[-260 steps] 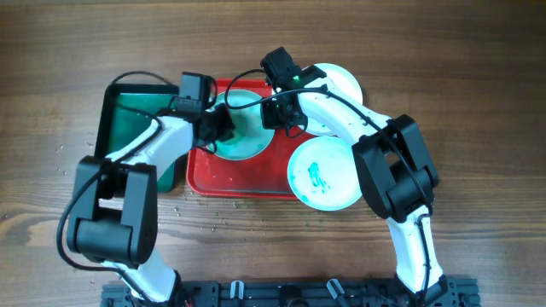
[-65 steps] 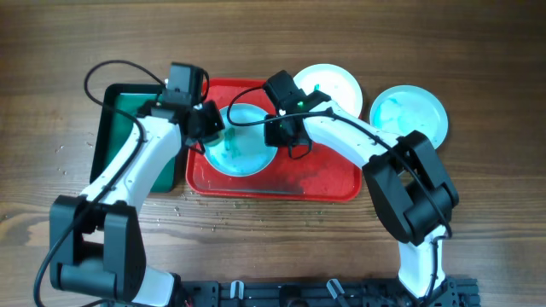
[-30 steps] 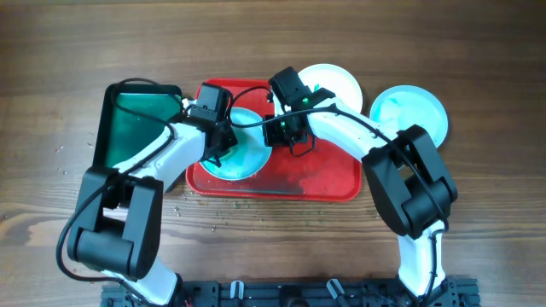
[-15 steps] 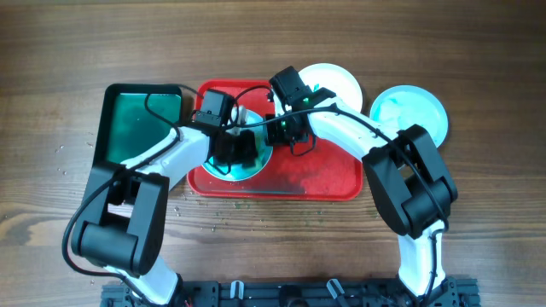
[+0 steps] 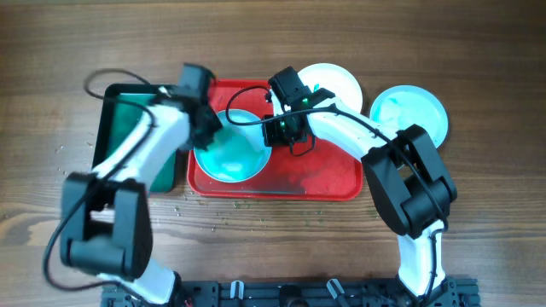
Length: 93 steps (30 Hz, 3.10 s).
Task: Clean dirty plates on tray and stack at the side
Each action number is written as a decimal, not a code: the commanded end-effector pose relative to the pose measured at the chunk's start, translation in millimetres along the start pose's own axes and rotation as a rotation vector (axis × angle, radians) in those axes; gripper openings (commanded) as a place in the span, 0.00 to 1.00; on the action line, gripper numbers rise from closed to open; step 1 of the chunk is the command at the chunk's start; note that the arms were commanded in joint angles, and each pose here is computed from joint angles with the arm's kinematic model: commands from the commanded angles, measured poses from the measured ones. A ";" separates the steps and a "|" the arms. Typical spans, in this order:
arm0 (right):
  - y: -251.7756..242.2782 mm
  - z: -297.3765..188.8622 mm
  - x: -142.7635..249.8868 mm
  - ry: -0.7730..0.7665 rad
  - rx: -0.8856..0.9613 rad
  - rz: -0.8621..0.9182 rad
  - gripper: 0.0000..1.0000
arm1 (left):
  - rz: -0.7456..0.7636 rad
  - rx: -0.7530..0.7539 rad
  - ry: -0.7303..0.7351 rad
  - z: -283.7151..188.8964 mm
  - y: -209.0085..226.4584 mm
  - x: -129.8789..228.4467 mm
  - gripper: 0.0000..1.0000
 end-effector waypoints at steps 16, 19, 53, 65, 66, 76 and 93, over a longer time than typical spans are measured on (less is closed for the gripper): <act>55.3 -224.7 -8.7 -0.962 0.836 -0.407 0.04 | -0.055 0.180 -0.219 -137.6 34.5 -69.1 0.04; 73.1 -245.9 7.4 -1.097 0.942 -0.451 0.04 | -0.058 0.179 -0.213 -137.2 34.8 -67.8 0.04; -272.5 -306.7 -48.6 -0.540 0.274 0.684 0.04 | -0.058 0.166 -0.176 -135.0 36.6 -58.8 0.04; -343.6 -227.5 -39.4 -0.329 0.375 0.818 0.17 | -0.059 0.158 -0.151 -133.8 38.4 -53.1 0.04; -343.4 -227.3 -38.6 -0.326 0.375 0.818 0.21 | -0.059 0.158 -0.151 -133.8 38.3 -53.1 0.04; -249.9 -294.1 -51.8 -0.450 0.173 0.543 0.30 | -0.057 0.168 -0.144 -133.9 36.6 -51.8 0.04; -147.5 -232.9 -16.9 -0.285 0.131 0.347 0.30 | -0.066 0.171 -0.151 -134.2 36.3 -53.5 0.04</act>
Point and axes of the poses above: each gripper's point midway between its finger pads, its own z axis out along the fingers, its own y axis along the line the jaws close on, x = y × z, the point moved 1 cm from there along -z, back along the fingers, and after that the axes turned 13 degrees about z, right-handed, at the moved point
